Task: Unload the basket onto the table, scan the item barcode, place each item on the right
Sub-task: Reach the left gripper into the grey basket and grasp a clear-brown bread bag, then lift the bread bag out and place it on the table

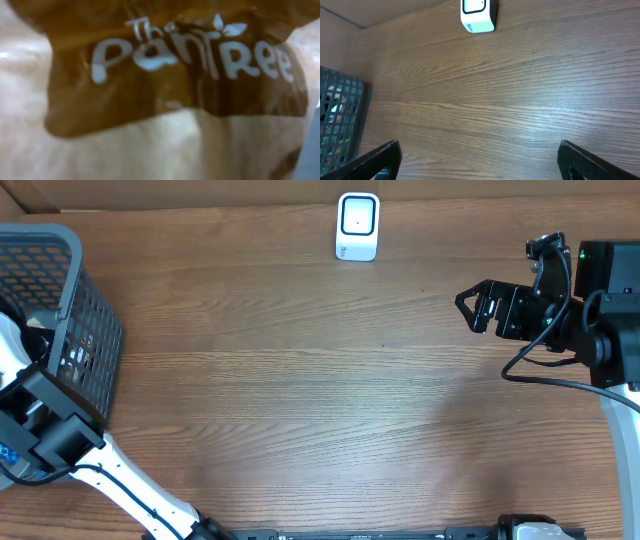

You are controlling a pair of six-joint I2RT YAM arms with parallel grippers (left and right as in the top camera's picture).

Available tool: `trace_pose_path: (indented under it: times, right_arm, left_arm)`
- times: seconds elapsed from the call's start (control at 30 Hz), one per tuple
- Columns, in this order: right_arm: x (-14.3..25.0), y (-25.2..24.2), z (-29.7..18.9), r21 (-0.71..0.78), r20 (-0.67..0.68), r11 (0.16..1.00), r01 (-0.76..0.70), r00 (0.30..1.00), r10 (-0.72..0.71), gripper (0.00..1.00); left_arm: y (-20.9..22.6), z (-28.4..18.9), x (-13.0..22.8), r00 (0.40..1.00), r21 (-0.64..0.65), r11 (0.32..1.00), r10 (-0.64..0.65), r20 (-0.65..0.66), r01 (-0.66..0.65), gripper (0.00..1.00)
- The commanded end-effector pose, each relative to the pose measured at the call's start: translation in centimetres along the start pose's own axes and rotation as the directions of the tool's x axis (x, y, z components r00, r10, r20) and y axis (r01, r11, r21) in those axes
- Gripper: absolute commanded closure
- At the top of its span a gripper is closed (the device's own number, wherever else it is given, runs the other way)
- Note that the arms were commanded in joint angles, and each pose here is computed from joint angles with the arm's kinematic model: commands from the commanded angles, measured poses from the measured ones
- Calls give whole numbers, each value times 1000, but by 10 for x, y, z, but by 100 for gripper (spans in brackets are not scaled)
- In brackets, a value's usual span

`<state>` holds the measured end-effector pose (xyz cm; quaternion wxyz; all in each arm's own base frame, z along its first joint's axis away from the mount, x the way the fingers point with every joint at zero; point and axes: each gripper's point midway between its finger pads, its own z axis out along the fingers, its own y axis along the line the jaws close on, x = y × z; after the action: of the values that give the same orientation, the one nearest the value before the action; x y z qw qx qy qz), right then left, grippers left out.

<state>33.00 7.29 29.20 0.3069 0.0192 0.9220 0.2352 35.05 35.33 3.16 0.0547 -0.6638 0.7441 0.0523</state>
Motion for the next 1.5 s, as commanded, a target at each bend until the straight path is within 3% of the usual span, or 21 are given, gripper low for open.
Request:
trace_pose_path:
  times: [0.0,0.13,0.3,0.5,0.73,0.9,1.0,1.13,1.27,1.47]
  right_arm:
    - [-10,8,-8,-16,42,1000,25,999,-24,0]
    - [-18,10,-8,-22,75,999,41,996,-39,0]
    - [-25,12,-9,-27,104,998,55,993,-52,0]
    - [-30,13,-10,-30,121,998,64,991,-60,0]
    - [-30,13,-10,-30,123,997,64,991,-60,0]
    - [-30,13,-10,-30,123,997,64,991,-60,0]
    - [-30,13,-10,-30,123,997,64,991,-60,0]
    - [-30,13,-10,-30,123,997,64,991,-60,0]
    - [-30,13,-10,-30,123,997,64,991,-60,0]
    - [-30,13,-10,-30,122,998,64,991,-60,0]
  left_arm:
    - [5,21,14,995,-29,996,82,-63,-84,78]
    - [4,-4,12,990,3,992,130,-47,-130,96]
    - [3,-68,3,991,62,990,127,33,-129,96]
    - [4,-200,-5,961,218,957,138,240,-192,96]
    - [27,-356,32,851,384,848,140,505,-367,96]
    - [12,-425,98,724,429,663,253,642,-613,96]
    - [-7,-429,140,657,407,559,371,656,-723,96]
    - [-36,-399,202,563,374,422,580,589,-826,96]
    - [-51,-338,244,495,294,401,756,429,-867,95]
    - [-66,-230,280,407,177,380,901,154,-908,96]
